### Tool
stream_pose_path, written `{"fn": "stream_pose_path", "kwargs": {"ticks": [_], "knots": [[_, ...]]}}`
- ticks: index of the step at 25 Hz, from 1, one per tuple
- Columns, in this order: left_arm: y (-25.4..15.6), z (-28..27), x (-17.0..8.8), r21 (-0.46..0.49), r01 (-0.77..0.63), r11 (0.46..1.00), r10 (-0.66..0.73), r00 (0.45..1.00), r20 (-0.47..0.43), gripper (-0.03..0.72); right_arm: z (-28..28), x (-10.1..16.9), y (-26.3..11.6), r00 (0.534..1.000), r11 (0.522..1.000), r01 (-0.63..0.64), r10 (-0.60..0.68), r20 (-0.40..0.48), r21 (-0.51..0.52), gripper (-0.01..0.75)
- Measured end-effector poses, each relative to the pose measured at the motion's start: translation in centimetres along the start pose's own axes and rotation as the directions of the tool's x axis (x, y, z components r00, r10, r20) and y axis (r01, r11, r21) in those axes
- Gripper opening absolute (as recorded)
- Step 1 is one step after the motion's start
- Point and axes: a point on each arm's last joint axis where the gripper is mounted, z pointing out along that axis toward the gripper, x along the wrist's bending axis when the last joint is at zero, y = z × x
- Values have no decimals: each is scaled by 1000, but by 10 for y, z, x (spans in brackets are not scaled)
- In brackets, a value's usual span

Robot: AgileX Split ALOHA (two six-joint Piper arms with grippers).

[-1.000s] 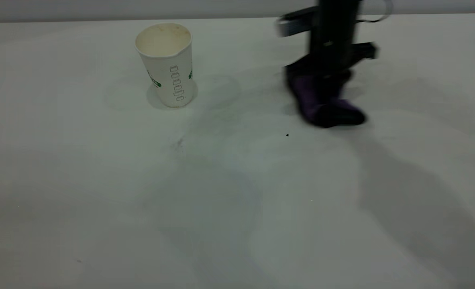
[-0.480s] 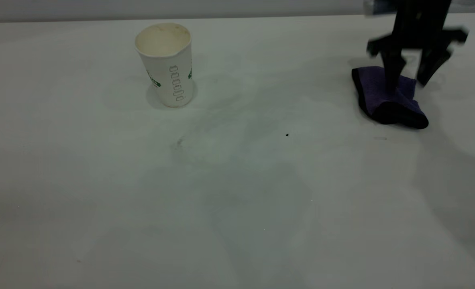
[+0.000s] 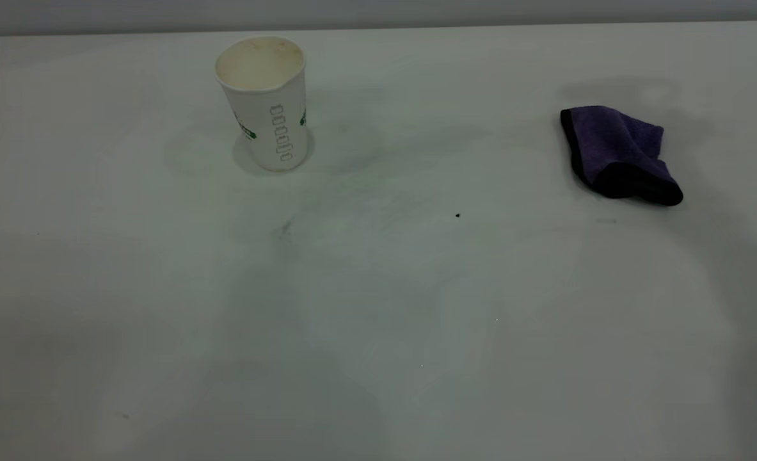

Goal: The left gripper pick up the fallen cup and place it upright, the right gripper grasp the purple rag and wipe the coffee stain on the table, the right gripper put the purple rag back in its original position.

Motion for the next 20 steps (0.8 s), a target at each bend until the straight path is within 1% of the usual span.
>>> {"fn": "stream_pose_path", "kwargs": {"ticks": [4, 8, 14, 20], "knots": [[0, 0, 0, 0, 0, 1000, 0, 1000, 0, 287, -64, 19, -42, 998, 998, 46, -48, -33, -47, 727], [0, 0, 0, 0, 0, 1000, 0, 1000, 0, 287, -105, 22, -99, 997, 997, 48, -51, -64, -55, 727], [0, 0, 0, 0, 1, 1000, -1, 1000, 0, 287, -121, 19, -177, 997, 999, 36, -37, -68, -21, 727], [0, 0, 0, 0, 1, 1000, -1, 1000, 0, 287, -113, 17, -236, 997, 999, 33, -31, -68, 23, 717]]}}
